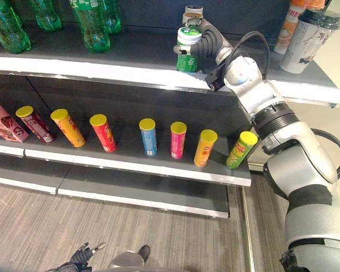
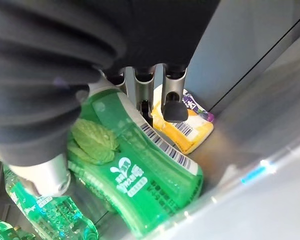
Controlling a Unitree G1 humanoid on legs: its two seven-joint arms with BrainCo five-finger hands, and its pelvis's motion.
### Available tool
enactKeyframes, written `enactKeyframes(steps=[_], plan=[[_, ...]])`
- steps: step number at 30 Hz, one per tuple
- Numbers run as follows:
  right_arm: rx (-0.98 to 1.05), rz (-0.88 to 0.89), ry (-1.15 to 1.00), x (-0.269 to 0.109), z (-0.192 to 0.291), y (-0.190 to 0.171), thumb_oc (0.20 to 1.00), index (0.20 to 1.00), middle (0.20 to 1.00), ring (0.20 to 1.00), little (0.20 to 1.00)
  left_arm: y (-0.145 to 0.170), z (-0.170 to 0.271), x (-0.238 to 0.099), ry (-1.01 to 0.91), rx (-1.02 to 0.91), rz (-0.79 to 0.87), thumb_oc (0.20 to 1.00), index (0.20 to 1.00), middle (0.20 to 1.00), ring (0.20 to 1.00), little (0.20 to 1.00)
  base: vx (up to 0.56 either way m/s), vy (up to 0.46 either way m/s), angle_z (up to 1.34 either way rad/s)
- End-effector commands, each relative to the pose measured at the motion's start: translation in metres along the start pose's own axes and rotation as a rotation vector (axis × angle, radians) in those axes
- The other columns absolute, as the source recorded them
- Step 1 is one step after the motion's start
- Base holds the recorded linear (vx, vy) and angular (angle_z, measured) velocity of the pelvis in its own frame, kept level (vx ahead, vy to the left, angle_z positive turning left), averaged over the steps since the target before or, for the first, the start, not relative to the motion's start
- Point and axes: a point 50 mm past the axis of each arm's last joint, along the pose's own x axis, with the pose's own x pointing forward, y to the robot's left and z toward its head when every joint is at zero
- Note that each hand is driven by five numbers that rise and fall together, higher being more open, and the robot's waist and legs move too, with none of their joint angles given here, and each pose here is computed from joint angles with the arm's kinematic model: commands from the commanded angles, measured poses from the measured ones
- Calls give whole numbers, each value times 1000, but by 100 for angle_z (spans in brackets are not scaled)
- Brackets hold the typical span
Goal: Put the goods on the table back onto the shelves and tidy them up.
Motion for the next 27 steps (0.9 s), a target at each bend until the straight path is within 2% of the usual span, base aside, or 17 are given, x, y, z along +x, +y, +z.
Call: enactKeyframes(steps=[1,2,3,4,14,19,24,27], plan=[[-87,-25,-111,13,40,-17,200,200,200,200,200,25,26,5,-76,66,66,1000,1000,1000,1000,1000,0,0,0],[-92,-29,-109,13,39,-18,200,200,200,200,200,25,25,5,-75,66,67,1000,1000,1000,1000,1000,0,0,0],[-95,-32,-107,13,39,-19,780,780,780,780,780,26,25,5,-73,66,68,1000,1000,1000,1000,1000,0,0,0],[-96,-38,-108,13,39,-20,1000,1000,1000,1000,1000,26,24,5,-71,67,69,1000,1000,1000,1000,1000,0,0,0],[-93,-132,-163,12,54,-37,1000,1000,1000,1000,1000,29,19,4,-53,60,86,1000,1000,1000,1000,1000,0,1,0],[-119,-276,-256,3,76,-67,1000,1000,1000,1000,1000,30,20,4,-55,49,102,1000,1000,1000,1000,1000,-5,20,-8],[-96,-480,-495,-46,104,-103,1000,1000,1000,1000,1000,29,17,4,-45,27,121,1000,1000,1000,1000,1000,-20,51,-15],[-3,-479,-686,-86,117,-99,1000,1000,1000,1000,1000,26,14,3,-36,10,120,1000,1000,1000,1000,1000,-4,41,-18]])
